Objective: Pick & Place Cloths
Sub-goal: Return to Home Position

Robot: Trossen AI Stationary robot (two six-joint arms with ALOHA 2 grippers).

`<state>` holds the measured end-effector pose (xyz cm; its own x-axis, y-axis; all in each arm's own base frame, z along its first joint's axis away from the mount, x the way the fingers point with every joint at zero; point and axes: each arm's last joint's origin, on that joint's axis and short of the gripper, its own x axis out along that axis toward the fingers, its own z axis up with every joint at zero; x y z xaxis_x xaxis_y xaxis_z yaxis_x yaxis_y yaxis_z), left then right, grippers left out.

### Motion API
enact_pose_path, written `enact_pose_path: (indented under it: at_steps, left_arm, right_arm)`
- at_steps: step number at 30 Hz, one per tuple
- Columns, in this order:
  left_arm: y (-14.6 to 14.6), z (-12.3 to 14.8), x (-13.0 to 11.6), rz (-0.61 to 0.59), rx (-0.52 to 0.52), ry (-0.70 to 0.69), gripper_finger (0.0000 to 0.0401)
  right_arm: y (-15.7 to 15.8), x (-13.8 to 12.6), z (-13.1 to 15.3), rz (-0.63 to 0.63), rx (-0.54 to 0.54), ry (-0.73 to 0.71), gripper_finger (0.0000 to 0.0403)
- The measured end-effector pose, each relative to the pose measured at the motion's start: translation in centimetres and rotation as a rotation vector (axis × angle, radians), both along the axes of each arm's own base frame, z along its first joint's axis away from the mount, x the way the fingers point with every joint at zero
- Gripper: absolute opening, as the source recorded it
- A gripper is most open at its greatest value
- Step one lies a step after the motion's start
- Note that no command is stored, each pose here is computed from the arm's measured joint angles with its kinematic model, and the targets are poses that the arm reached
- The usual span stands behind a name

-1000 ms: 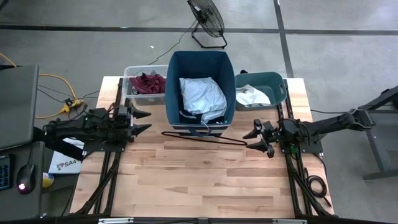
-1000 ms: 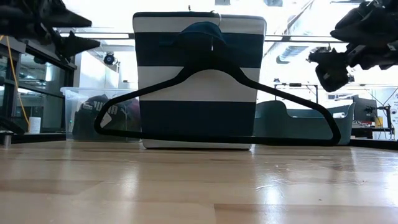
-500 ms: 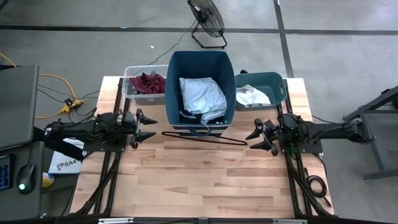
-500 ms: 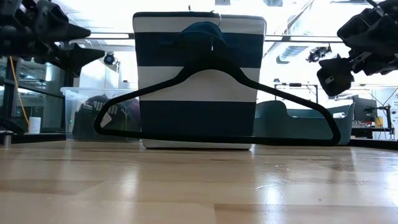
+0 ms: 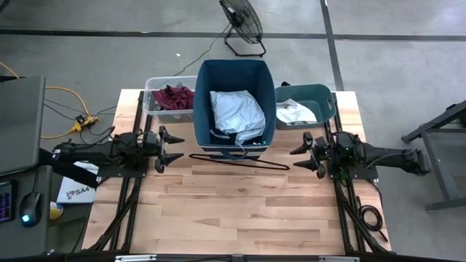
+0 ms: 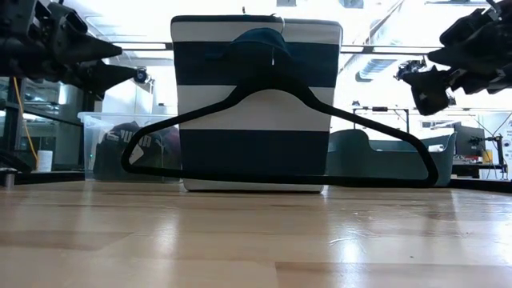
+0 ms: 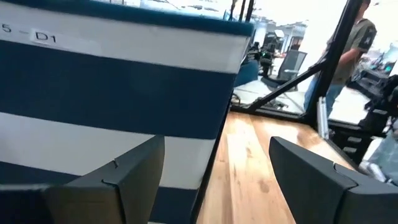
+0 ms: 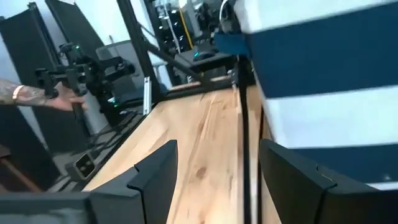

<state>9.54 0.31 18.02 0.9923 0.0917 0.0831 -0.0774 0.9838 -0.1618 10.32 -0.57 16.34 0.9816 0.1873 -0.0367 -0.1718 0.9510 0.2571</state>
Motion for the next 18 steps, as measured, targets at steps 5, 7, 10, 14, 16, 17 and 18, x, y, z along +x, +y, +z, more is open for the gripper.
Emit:
enact_pose_path:
  at_steps: [5,7,10,14,16,17,18]
  left_arm:
    - [0.03,-0.06,0.01,0.014,0.028,0.008,0.0285]
    - [0.05,-0.07,0.01,0.021,0.027,0.008,0.0285]
    - [0.05,-0.09,0.01,0.018,0.027,0.009,0.0285]
    - [0.01,-0.1,0.02,0.007,0.028,0.009,0.0285]
    - [0.01,-0.1,0.02,0.006,0.028,0.009,0.0285]
    - [0.01,-0.1,0.02,0.006,0.028,0.009,0.0285]
    - [0.01,-0.1,0.02,0.006,0.029,0.009,0.0285]
  right_arm:
    - [-0.09,-0.1,0.1,-0.036,-0.039,-0.019,0.0217]
    - [-0.11,-0.13,0.15,-0.048,-0.048,-0.026,0.0217]
    - [-0.11,-0.17,0.2,-0.047,-0.066,-0.036,0.0217]
    - [-0.1,-0.17,0.21,-0.046,-0.074,-0.039,0.0217]
    - [-0.1,-0.17,0.22,-0.044,-0.076,-0.04,0.0217]
    - [-0.1,-0.17,0.22,-0.044,-0.076,-0.04,0.0217]
    - [-0.1,-0.17,0.23,-0.044,-0.077,-0.042,0.0217]
